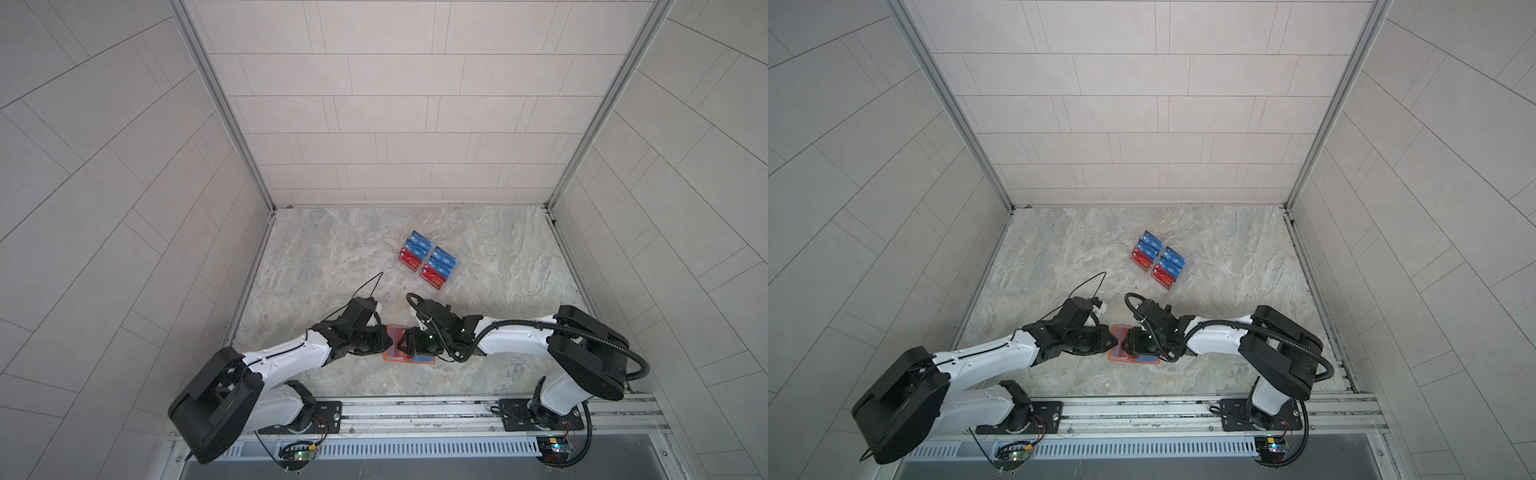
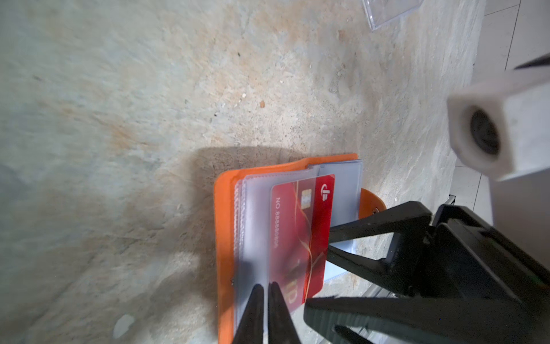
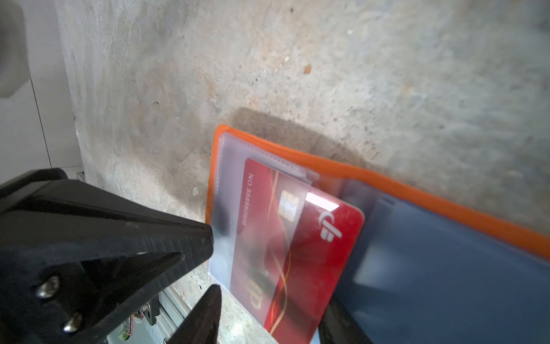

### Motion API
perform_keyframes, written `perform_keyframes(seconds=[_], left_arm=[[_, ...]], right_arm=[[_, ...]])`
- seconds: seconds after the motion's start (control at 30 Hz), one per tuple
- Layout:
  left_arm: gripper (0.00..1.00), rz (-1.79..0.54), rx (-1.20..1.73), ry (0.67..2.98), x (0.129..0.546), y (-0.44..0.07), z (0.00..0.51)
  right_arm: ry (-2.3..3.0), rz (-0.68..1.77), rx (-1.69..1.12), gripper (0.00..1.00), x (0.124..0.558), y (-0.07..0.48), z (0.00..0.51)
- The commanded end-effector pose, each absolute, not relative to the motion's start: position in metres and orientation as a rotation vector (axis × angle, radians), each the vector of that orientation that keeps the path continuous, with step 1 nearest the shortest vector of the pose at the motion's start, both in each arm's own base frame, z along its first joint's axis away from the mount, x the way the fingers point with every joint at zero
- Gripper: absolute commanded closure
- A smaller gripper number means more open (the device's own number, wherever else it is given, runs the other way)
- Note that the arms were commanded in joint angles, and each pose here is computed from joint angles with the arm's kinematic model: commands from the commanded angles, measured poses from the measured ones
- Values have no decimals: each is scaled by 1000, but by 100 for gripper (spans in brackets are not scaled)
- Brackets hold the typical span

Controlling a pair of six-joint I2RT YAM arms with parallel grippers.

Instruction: Put the credit cards into the card holder

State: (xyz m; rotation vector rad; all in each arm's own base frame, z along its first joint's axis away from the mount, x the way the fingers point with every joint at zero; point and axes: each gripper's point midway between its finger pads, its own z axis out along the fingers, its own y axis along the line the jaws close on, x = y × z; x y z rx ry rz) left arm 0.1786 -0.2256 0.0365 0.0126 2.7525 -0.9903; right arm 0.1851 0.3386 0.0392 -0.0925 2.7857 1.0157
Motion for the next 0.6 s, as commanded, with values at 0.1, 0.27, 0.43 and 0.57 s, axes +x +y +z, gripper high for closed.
perform_keyframes(seconds=[0.1,0.27,0.43,0.57], left_arm=[[87,-993,6,2748,175,-224,32],[77,-896,-21,2721,182,-210,40],[61,-786,-22,2735,188,-197,41],[62,-809,-8,2752,189,-201,37]], right_arm=[[2842,946,-108,46,183,344,27],[2859,756,-206,46,183,327,31],[2861,684,-249,42,183,316,39],[2880,720,-266,43,179,322,35]])
